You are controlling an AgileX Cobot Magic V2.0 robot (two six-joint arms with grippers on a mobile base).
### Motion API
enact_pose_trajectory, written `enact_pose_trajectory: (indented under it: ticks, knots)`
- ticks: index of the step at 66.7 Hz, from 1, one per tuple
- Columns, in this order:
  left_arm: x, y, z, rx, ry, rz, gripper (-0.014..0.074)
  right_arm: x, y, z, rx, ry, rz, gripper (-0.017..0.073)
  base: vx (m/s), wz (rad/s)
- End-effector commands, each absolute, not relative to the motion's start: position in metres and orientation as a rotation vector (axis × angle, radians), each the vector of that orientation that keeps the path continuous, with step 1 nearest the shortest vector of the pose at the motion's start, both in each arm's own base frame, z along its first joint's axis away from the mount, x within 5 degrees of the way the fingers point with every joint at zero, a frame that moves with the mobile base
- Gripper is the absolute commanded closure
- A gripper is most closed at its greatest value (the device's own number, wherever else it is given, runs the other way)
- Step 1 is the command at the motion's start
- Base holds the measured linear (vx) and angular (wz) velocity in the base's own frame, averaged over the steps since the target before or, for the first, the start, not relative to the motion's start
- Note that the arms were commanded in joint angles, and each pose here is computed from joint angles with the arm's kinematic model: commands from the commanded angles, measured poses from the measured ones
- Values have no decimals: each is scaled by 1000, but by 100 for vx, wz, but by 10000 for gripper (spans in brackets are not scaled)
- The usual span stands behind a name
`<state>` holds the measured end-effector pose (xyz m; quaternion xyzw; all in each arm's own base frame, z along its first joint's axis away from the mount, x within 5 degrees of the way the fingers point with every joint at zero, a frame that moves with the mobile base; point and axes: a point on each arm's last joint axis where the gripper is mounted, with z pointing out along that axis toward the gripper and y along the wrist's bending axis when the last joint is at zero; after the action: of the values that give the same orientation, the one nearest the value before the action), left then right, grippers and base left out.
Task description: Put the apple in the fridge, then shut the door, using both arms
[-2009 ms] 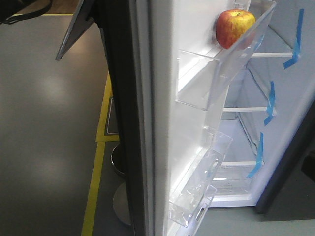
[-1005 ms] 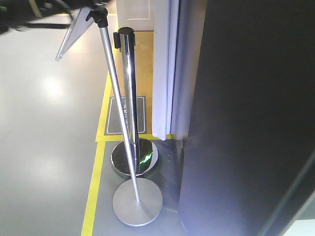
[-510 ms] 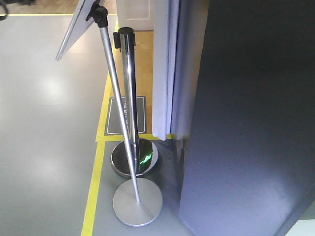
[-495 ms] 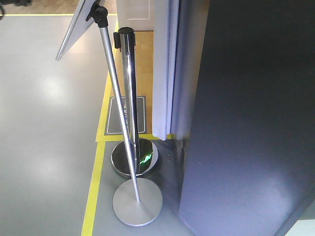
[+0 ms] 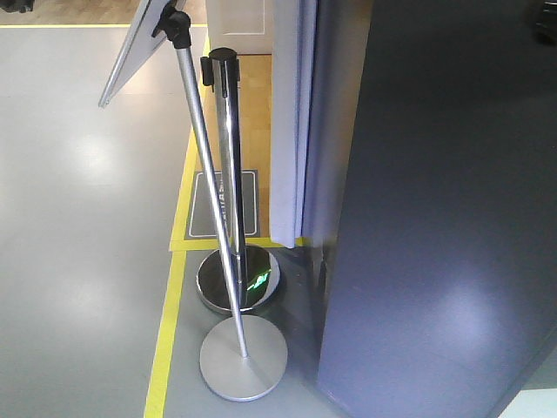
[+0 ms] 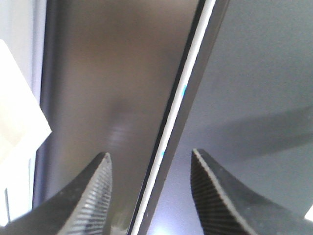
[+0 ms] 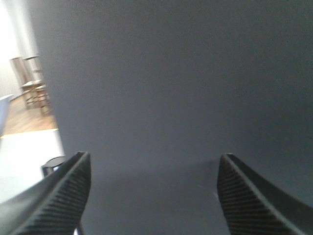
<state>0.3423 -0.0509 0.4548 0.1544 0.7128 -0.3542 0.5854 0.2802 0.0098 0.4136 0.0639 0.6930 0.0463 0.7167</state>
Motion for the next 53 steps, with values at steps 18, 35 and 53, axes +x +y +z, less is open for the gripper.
enact_pose_trajectory:
  ticks: [18, 35, 53]
  knots:
    - [326, -50, 482, 358, 1585, -786, 239, 308, 0, 405, 230, 1495, 13, 45, 0, 0]
    - [326, -49, 482, 348, 1582, -778, 239, 330, -10, 404, 243, 1521, 5, 45, 0, 0]
    - [327, -48, 483, 341, 1580, -773, 239, 365, -35, 414, 232, 1594, 69, 45, 0, 0]
